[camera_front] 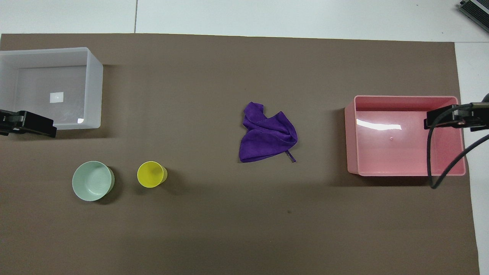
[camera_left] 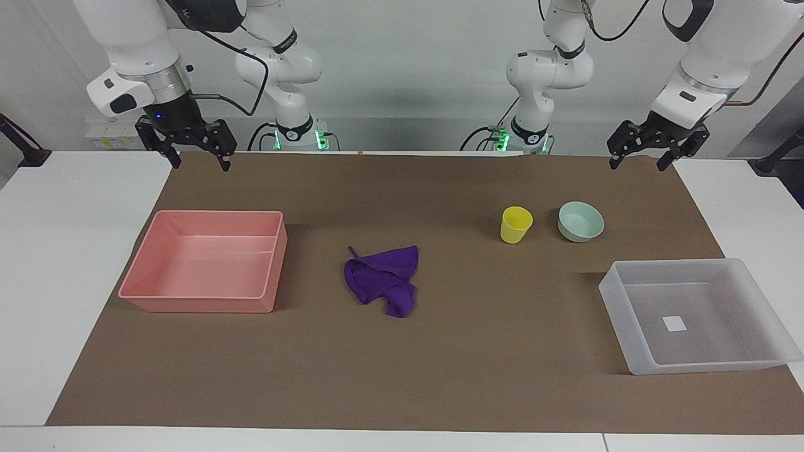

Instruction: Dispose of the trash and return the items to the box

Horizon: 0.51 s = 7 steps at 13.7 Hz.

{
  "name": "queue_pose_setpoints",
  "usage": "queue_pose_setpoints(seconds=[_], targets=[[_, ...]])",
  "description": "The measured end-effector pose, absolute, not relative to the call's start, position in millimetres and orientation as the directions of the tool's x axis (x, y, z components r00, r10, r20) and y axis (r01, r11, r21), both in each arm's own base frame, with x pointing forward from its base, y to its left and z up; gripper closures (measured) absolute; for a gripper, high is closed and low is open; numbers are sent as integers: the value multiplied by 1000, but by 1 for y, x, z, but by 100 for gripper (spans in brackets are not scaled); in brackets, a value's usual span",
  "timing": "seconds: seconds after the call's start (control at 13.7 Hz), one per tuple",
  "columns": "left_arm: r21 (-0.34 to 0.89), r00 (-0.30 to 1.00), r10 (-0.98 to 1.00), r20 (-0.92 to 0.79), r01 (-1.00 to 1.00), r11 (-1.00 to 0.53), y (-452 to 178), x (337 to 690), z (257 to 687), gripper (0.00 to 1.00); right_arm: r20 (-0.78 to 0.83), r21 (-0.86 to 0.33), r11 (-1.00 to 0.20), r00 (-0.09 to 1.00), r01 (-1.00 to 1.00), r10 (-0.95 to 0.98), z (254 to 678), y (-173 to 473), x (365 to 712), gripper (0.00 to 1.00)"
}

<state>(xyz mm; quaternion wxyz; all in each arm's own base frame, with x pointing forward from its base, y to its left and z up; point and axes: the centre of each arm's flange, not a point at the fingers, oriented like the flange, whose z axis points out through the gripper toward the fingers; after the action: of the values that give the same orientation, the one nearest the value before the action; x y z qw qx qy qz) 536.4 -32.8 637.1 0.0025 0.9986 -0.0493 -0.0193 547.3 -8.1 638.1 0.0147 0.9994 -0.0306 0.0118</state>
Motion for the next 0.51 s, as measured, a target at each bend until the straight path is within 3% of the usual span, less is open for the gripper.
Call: queue_pose_setpoints(seconds=[0.51], targets=[[7,995,-88,-39,-88,-996,-30,536,637,0,23,29,-998,998,-62,-61,638,-8,547,0]])
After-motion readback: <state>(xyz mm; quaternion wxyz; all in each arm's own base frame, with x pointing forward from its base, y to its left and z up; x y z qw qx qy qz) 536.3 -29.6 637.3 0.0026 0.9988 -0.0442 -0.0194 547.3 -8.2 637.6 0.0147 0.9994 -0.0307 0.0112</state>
